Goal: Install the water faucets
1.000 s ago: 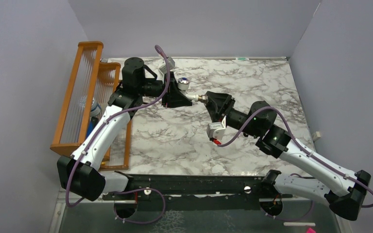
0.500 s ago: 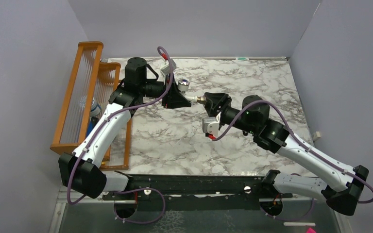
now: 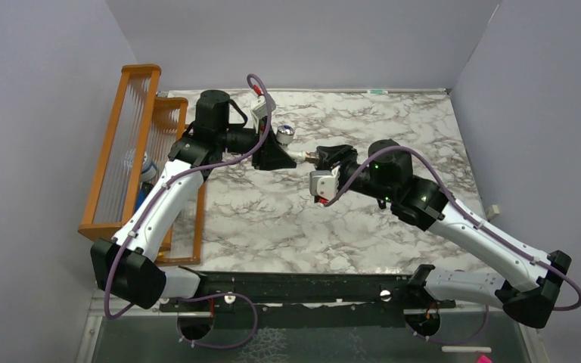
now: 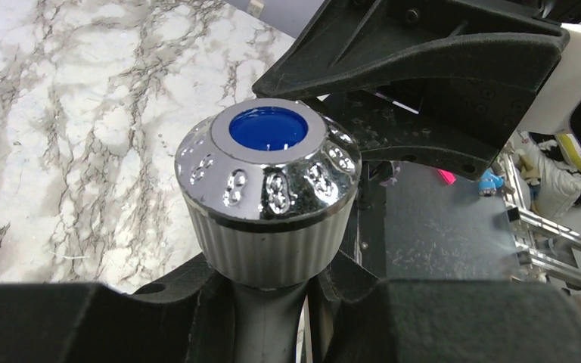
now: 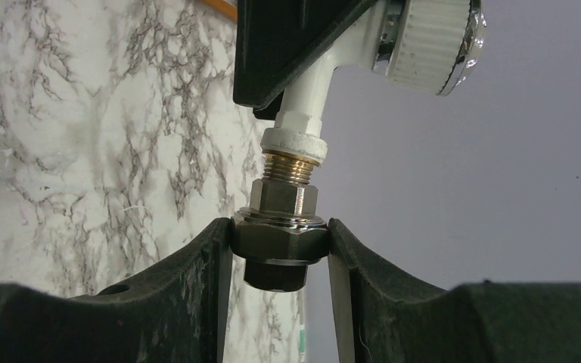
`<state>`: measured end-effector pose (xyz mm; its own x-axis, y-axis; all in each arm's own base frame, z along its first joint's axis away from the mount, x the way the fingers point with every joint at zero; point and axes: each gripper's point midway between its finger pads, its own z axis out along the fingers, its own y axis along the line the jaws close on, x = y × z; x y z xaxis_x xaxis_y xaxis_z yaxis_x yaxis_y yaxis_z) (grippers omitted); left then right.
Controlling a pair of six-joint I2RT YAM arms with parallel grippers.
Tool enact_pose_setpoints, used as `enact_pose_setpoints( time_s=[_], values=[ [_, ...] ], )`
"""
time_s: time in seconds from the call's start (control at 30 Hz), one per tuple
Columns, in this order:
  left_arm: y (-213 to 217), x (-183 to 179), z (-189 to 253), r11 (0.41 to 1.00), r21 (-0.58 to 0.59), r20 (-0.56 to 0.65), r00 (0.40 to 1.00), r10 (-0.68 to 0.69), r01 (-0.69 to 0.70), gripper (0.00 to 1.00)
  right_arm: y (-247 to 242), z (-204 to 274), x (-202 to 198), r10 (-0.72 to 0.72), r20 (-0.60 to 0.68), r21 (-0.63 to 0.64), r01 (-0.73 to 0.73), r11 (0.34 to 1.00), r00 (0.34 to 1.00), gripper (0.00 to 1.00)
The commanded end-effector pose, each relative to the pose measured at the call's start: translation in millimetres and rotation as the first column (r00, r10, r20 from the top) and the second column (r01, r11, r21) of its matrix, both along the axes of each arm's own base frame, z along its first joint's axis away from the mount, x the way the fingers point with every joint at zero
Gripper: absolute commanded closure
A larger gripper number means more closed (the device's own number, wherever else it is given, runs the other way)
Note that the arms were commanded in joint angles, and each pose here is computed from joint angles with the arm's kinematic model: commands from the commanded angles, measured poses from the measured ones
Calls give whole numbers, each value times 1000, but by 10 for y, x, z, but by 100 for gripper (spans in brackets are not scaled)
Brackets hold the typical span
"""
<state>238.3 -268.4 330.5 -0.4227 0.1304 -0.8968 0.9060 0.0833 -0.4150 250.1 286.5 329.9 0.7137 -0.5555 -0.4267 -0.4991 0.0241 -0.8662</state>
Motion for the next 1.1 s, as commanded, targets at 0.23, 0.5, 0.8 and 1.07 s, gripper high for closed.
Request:
enact_pose_setpoints(
  time_s=[0.23, 0.5, 0.8, 1.07],
  values=[
    [-70, -106, 90, 998, -19, 68, 996, -64, 65, 100, 237, 331, -238, 119, -55, 159, -109, 981, 991, 99],
    [-76, -333, 146, 983, -52, 98, 981, -170, 176, 100, 236, 386, -378, 177, -64, 183, -162, 970, 982, 99],
    [-120, -489, 116, 970, -54, 140, 964, -227, 236, 100, 289, 405, -565, 251, -183, 201, -214, 956, 950, 99],
    [-108, -496, 138, 973, -47, 175, 961, -214, 225, 100, 323, 427, -624, 251, -310, 246, -178, 953, 917, 99]
  ],
)
